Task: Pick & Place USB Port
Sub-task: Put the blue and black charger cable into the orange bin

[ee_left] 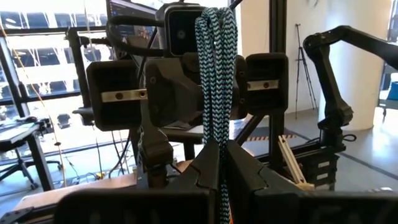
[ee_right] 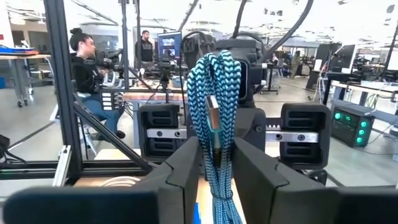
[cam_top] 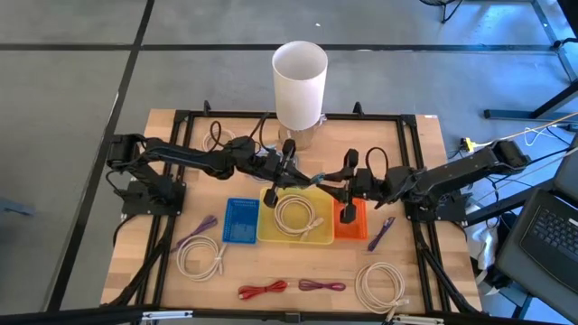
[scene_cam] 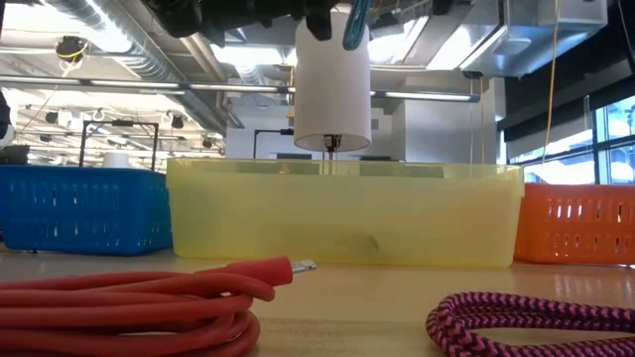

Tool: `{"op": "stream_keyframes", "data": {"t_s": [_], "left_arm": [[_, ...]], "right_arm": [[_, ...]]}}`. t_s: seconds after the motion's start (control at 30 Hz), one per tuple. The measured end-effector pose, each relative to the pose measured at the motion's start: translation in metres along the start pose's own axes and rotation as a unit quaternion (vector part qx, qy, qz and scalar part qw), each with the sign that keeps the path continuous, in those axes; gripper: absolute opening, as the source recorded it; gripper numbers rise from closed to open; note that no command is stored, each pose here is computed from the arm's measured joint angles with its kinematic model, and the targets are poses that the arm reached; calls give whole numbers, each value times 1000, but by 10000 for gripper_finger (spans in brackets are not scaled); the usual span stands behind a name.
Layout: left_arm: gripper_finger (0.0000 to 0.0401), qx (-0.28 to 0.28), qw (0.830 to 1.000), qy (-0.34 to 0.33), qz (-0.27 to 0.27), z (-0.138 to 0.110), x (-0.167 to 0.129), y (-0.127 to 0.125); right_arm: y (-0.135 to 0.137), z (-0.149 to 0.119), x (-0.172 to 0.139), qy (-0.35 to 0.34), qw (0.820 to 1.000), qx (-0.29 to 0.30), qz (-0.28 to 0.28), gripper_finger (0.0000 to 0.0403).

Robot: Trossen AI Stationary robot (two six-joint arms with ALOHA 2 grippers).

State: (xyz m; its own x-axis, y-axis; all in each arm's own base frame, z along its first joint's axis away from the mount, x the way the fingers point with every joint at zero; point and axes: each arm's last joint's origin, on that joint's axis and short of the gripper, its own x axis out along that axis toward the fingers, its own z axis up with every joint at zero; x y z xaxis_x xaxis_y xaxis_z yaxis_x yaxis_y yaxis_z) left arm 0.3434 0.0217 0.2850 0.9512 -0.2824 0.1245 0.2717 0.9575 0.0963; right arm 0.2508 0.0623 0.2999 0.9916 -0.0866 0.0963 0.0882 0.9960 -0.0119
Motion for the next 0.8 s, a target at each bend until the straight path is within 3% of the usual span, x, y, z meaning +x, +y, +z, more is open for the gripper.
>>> {"op": "stream_keyframes", "data": {"t_s": [0.13,0.27,0.4,0.63,0.8], "left_arm": [[3,-2,1000,5,-1,-1,0,0],[4,-3,1000,8,-2,-2,0,0],[18,-21,1000,11,0,-2,0,0],[90,-49,997,62,11,2,-8,-3],[149,-52,985,145,74,11,-28,-7]], "right_arm": [[-1,-3,3,2,1000,0,-4,71],[0,-4,3,3,1000,-6,-4,17],[-1,-3,3,4,1000,-16,-5,9],[-5,7,-15,32,994,-42,-99,3],[-6,14,-40,65,988,-21,-138,2]]}}
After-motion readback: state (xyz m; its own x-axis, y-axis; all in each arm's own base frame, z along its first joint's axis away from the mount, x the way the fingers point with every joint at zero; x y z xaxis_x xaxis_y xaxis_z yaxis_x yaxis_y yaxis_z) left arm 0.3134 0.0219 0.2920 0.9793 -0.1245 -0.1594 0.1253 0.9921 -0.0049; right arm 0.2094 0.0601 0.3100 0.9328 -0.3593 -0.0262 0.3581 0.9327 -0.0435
